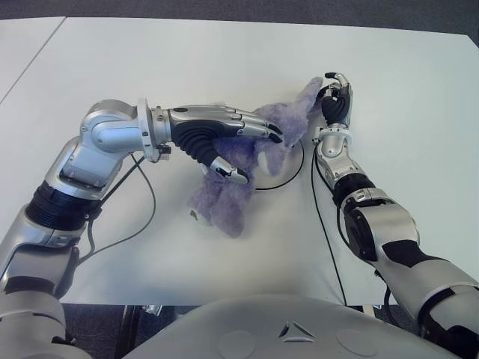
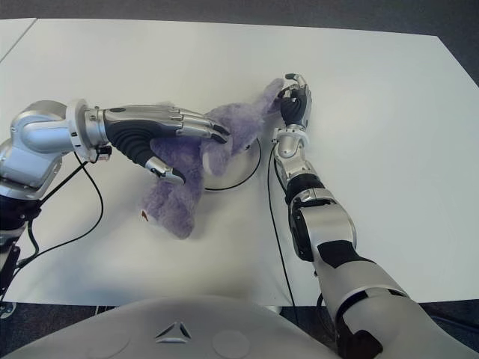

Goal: Put the doll into the plate.

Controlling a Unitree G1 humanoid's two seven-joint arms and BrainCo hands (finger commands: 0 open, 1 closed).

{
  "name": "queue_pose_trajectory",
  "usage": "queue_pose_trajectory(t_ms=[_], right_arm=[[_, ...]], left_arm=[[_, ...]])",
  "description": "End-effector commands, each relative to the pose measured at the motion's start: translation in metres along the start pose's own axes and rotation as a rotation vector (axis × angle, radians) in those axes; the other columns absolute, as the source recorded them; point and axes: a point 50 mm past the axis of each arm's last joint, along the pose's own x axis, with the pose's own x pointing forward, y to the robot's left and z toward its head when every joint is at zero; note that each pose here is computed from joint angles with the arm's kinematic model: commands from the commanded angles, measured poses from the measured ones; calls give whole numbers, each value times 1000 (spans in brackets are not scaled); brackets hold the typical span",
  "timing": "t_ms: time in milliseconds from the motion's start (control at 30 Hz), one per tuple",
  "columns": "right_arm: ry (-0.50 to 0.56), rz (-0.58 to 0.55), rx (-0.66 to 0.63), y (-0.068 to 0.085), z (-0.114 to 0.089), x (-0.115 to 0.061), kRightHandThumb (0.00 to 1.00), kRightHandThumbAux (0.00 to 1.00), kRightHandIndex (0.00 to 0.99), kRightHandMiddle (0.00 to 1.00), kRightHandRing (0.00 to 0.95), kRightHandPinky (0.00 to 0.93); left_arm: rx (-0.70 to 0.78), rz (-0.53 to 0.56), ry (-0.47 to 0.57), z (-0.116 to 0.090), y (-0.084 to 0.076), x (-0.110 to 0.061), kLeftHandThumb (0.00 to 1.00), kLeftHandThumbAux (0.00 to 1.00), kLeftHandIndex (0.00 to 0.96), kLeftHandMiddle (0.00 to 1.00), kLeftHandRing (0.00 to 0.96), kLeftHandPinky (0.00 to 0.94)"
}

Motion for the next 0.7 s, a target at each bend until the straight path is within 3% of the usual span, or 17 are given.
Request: queue_pose_trajectory(t_ms=[33,167,433,700], right_arm=[[515,194,-92,17,-118,-132,1000,663,251,290,464,324],[508,189,-83,17,-117,-132,1000,664,261,293,463,351],[490,188,-126,17,-117,-133,1000,677,276,295,449,441],[469,180,-155,16,-116,-132,1000,699,288,297,439,432]], left_arm=[[-71,-120,21,-2,-16,-22,213,241,0,0,0,0],[-53,-106,24,-1,5,-58,234,272,0,0,0,0],[-18,-89,28,-6,24,-68,254,297,0,0,0,0],[25,-15,-20,-19,43,-82,274,289,0,0,0,0]])
